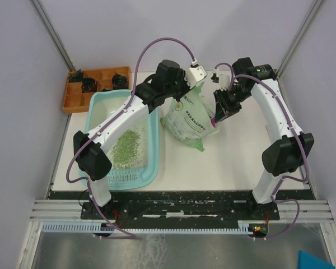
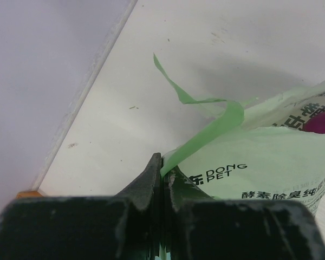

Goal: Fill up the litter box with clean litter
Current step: 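Scoop the cat litter from the cat litter bag.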

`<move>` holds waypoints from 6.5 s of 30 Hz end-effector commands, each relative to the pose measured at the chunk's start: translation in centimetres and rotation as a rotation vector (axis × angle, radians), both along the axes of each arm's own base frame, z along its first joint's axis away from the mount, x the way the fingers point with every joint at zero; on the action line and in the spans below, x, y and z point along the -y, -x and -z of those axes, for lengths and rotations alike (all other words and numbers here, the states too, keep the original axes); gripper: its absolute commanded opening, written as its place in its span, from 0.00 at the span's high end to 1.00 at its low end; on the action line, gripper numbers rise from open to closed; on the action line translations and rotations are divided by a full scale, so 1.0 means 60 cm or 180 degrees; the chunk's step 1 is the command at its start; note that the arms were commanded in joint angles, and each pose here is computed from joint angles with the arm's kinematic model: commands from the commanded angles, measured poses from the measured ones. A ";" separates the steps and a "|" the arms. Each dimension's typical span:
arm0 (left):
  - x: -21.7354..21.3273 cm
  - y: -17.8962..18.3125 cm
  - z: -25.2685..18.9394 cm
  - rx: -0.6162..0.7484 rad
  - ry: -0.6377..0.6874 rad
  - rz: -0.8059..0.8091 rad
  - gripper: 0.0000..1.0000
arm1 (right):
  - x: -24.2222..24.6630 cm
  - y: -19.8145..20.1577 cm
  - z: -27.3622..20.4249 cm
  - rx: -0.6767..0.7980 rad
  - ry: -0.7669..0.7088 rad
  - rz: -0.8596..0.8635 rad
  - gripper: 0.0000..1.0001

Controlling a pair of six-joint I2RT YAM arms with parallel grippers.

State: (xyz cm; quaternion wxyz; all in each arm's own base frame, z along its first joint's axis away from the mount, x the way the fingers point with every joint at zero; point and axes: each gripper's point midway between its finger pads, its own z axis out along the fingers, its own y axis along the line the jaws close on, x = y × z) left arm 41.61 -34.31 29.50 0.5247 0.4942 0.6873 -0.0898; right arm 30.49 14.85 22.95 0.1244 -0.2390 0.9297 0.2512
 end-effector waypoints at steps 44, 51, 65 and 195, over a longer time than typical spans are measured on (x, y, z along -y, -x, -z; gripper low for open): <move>-0.017 0.041 -0.171 0.0646 0.0806 0.0025 0.97 | -0.091 -0.090 0.156 0.0179 0.0467 0.0220 0.98; -0.016 0.040 -0.165 0.0622 0.0793 0.0025 0.97 | -0.114 -0.083 0.181 -0.0008 0.0289 0.0219 0.98; -0.010 0.035 -0.161 0.0602 0.0779 0.0027 0.97 | -0.184 -0.066 0.136 -0.0262 -0.0518 0.0019 0.98; -0.165 0.165 -0.264 0.0772 0.1853 -0.0643 0.52 | 0.052 0.021 -0.123 -0.0369 -0.2478 0.0306 0.98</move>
